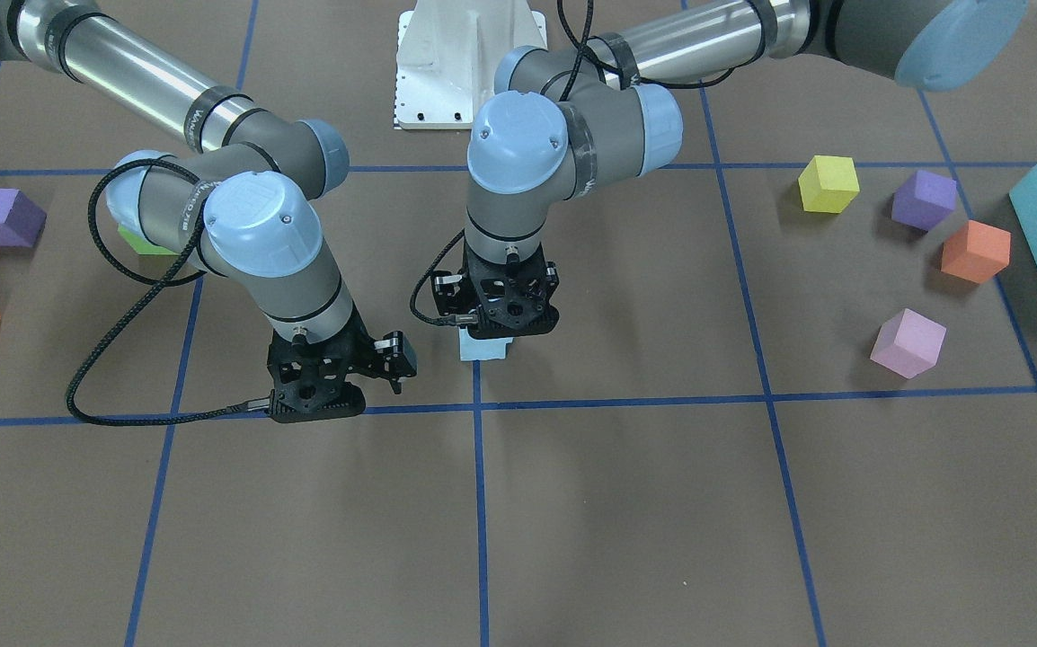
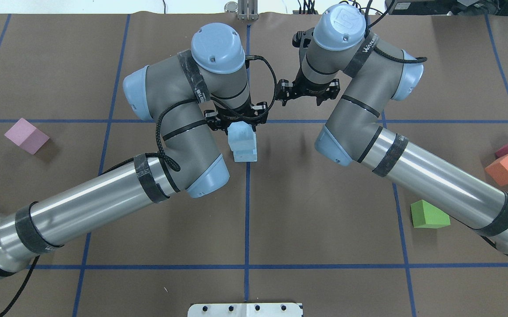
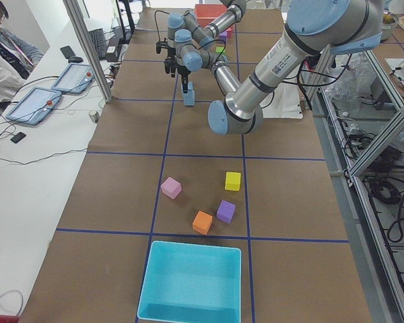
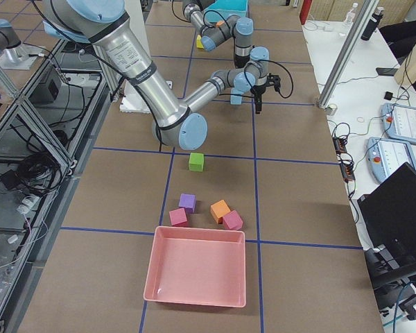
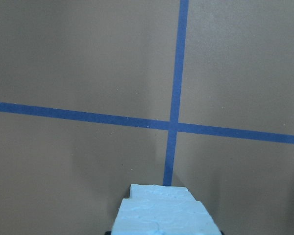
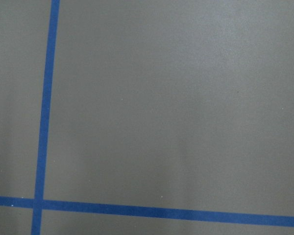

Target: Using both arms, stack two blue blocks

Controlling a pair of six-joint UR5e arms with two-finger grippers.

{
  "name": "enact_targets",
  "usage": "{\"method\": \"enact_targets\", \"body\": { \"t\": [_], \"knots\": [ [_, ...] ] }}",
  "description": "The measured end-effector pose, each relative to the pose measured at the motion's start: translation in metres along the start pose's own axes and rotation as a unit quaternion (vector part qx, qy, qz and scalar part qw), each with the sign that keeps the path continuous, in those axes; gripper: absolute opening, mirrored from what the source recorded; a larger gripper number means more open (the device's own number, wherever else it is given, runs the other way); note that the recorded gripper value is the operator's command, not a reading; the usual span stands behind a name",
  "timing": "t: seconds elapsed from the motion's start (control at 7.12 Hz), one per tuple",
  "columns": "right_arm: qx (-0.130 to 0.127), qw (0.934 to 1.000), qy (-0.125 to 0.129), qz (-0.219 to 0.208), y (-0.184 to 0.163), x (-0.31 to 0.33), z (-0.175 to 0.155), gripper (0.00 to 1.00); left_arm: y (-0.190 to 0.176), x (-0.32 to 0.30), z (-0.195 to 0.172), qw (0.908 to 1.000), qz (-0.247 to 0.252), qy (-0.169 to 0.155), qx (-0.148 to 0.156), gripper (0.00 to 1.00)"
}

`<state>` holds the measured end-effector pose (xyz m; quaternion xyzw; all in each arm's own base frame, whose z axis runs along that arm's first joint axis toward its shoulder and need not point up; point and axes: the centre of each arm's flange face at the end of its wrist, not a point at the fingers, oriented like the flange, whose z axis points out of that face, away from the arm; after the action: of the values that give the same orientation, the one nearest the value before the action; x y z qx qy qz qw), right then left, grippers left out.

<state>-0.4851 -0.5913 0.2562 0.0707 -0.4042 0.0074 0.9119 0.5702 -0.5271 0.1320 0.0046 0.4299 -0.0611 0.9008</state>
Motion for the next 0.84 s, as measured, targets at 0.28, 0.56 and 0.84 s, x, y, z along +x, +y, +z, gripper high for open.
{"method": "enact_targets", "body": {
  "t": [0.28, 0.56, 0.84],
  "knots": [
    [0.0, 1.0, 0.0, 0.0, 0.0, 0.0, 0.0, 1.0, 0.0, 0.001, -0.001, 0.9999, 0.006, 0.008, 0.006, 0.99],
    [0.0, 0.9998, -0.018, 0.003, -0.01, 0.009, -0.012, 1.0, -0.003, -0.001, -0.009, 0.9997, 0.011, 0.017, 0.013, 0.99],
    [-0.011, 0.9978, -0.059, 0.027, -0.032, 0.06, -0.059, 1.0, -0.023, -0.027, -0.037, 0.9988, 0.036, 0.029, 0.018, 0.99]
  ]
}}
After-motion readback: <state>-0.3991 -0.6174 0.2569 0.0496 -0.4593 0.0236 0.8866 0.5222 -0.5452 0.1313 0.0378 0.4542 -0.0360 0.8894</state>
